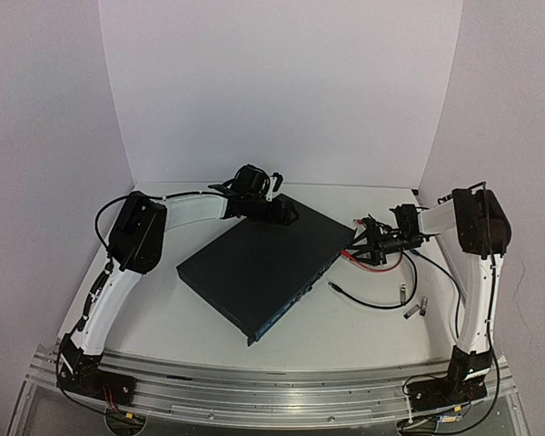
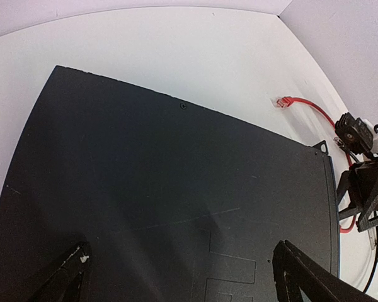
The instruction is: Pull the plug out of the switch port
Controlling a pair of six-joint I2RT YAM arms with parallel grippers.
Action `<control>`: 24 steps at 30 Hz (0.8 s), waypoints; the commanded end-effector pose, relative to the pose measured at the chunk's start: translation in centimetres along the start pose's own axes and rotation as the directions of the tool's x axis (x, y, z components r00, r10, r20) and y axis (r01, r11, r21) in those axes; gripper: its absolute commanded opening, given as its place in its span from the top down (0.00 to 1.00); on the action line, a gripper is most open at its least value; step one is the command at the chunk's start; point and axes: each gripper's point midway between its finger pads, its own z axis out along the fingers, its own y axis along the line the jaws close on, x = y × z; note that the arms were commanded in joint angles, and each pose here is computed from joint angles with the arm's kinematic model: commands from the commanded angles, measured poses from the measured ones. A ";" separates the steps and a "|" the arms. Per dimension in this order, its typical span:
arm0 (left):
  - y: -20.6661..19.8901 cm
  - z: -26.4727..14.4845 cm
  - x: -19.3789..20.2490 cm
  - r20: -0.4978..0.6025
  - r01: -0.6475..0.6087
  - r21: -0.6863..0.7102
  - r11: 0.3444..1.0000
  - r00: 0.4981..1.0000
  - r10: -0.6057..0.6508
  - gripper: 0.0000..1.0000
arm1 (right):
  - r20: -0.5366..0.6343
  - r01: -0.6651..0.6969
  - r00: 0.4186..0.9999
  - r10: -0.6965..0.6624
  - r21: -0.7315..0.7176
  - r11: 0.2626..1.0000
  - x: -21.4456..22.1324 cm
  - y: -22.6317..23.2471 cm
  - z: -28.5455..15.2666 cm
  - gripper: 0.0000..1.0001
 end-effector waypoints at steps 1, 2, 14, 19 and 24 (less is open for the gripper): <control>6.3 2.2 11.4 -0.302 0.098 -0.161 0.982 0.943 -0.143 0.00 | -0.035 0.036 0.999 -0.038 -0.050 0.998 0.4 0.4 1.2 0.48; 6.3 2.2 11.3 -0.302 0.097 -0.161 0.982 0.943 -0.142 0.00 | -0.036 0.039 0.999 -0.040 -0.050 0.998 0.4 0.3 1.2 0.49; 6.3 2.3 11.4 -0.303 0.096 -0.160 0.982 0.943 -0.142 0.00 | -0.041 0.003 0.999 -0.004 -0.030 1.000 0.0 -0.7 1.9 0.57; 6.4 2.3 11.4 -0.303 0.098 -0.162 0.982 0.942 -0.143 0.00 | -0.031 -0.017 0.999 0.017 0.003 1.000 -0.3 -1.3 2.0 0.62; 6.4 2.3 11.5 -0.305 0.098 -0.163 0.982 0.941 -0.144 0.00 | -0.030 -0.029 0.999 0.030 0.007 1.000 -0.5 -1.5 2.1 0.62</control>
